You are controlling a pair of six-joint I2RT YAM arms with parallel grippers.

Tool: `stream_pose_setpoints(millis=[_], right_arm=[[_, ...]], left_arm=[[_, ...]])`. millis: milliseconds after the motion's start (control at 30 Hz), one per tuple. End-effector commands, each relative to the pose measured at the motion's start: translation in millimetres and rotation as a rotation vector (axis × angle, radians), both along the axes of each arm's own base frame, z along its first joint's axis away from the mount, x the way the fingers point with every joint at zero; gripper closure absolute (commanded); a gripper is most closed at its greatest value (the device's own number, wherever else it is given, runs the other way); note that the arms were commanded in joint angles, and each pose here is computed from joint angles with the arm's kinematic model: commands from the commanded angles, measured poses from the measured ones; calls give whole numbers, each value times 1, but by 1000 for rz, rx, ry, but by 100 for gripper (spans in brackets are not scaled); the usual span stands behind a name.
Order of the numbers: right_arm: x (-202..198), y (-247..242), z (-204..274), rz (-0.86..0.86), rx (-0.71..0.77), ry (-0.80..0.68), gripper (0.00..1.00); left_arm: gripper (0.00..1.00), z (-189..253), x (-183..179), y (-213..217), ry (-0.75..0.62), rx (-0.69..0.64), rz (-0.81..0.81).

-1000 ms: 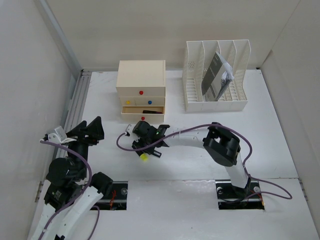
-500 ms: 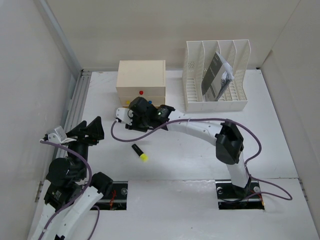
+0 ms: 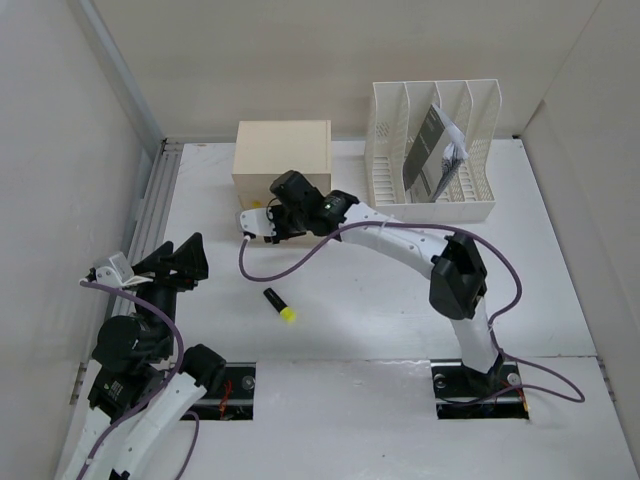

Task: Organize the desk

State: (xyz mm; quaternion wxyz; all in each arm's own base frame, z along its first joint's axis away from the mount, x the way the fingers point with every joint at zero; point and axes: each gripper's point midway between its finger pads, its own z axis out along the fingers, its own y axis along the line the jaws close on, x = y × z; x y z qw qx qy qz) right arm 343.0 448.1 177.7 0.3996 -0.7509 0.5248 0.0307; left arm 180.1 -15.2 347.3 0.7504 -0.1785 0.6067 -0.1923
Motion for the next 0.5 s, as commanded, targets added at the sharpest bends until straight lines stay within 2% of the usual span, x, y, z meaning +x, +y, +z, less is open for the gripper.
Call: stream_pose_setpoints(millis=[0,467], right_arm=[[12,7,9,112,-1,-69,90],[34,10,-4,132,62,15,87]], left_arm=[[31,9,-1,1,-31,-13,2],[31,9,-1,1,-31,-13,2]])
